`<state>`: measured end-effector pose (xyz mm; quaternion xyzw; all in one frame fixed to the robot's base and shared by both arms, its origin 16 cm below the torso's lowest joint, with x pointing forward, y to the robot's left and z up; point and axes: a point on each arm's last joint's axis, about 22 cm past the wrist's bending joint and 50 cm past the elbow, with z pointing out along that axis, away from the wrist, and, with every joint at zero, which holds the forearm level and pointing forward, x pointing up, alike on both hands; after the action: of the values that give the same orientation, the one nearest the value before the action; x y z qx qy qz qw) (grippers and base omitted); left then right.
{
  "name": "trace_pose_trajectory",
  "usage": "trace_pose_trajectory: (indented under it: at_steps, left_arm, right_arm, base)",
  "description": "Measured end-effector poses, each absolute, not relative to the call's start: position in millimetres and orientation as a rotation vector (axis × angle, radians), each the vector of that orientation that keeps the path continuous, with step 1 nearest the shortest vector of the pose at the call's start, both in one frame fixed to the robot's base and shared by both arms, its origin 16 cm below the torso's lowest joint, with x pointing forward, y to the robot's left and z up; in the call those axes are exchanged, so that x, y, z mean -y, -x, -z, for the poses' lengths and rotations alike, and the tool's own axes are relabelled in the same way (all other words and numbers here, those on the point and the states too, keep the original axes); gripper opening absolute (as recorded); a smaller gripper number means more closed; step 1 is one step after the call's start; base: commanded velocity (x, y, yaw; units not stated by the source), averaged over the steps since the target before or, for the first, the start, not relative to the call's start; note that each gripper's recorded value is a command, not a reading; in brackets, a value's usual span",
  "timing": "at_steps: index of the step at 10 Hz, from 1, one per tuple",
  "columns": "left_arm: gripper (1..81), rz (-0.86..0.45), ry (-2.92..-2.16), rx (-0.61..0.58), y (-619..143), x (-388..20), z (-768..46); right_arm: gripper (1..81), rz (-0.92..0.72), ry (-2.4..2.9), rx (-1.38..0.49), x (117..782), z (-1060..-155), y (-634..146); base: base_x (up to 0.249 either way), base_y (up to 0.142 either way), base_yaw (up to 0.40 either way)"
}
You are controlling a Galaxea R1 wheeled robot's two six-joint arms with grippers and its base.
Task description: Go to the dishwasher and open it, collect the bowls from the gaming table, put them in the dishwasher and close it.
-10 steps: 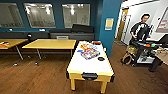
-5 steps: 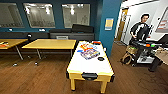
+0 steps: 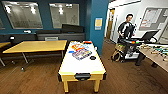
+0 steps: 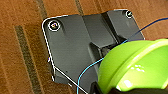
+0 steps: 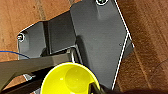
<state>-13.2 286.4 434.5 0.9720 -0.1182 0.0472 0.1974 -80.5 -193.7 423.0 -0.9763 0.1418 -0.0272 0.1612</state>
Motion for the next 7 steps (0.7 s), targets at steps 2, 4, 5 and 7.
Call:
trace_pose_trajectory:
  at_steps: [2,4,5,7]
  left_arm:
    - [1.0,-0.118,-2.709,0.324,21,-272,-434]
    - [1.0,-0.104,-2.709,0.32,27,-267,-433]
    - [1.0,-0.107,-2.699,0.314,26,-257,-432]
    - [1.0,-0.107,-2.675,0.305,28,-238,-433]
  right_arm:
    - [1.0,0.083,2.789,-0.404,196,-423,78]
    - [1.0,0.083,2.789,-0.404,196,-423,78]
    - [1.0,0.083,2.789,-0.403,195,-423,78]
    - [1.0,0.085,2.79,-0.381,193,-423,78]
  base:
    - [0.0,0.0,-0.4]
    - [0.0,0.0,-0.4]
    - [0.0,0.0,-0.4]
    - [0.0,0.0,-0.4]
